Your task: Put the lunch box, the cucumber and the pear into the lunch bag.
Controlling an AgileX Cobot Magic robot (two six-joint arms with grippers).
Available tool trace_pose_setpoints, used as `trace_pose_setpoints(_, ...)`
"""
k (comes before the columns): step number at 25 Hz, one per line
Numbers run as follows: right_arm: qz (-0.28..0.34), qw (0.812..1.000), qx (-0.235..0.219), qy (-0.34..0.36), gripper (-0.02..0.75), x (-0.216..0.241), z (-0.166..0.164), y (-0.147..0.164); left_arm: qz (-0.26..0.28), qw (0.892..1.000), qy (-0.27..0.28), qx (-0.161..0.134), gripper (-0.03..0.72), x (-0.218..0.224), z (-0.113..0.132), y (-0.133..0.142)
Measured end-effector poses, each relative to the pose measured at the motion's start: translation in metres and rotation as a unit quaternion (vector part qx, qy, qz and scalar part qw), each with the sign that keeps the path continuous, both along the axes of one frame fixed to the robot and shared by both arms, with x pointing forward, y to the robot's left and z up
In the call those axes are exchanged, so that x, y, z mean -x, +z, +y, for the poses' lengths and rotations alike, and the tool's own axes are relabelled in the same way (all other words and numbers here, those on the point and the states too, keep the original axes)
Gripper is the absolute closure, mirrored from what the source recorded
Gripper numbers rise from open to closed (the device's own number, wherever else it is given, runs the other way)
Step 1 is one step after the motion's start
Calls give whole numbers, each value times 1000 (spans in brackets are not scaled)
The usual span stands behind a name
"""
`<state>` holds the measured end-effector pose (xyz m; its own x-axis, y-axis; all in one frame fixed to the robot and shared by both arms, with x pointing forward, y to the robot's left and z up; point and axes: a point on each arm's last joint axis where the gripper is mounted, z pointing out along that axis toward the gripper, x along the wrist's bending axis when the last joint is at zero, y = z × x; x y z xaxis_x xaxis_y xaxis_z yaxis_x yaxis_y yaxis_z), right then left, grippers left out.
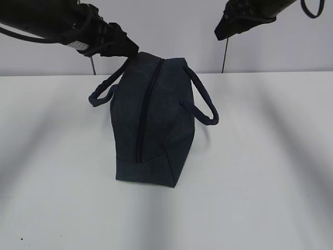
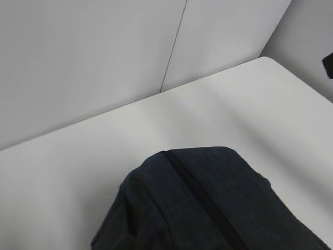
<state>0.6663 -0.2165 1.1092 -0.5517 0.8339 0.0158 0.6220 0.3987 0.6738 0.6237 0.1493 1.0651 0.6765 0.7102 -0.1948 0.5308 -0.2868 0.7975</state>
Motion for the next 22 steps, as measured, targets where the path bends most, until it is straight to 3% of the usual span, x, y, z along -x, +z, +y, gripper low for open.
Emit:
trace_pose_setpoints(5,60,996,48,-45,258,24,-13,14,-41,998,8,-52,407,21,16,37)
trace_pose_setpoints(10,103,987,82,-93,259,46,-25,29,-32,995,34,-88,408,46,34,66)
trace_pose_setpoints(16,64,984,80,-146,259,75,-35,68,5,987,110,-118,408,81,67,97)
trace_pose_setpoints(22,19,984,56,-165,260,128,-42,107,1,974,169,-148,408,127,90,130)
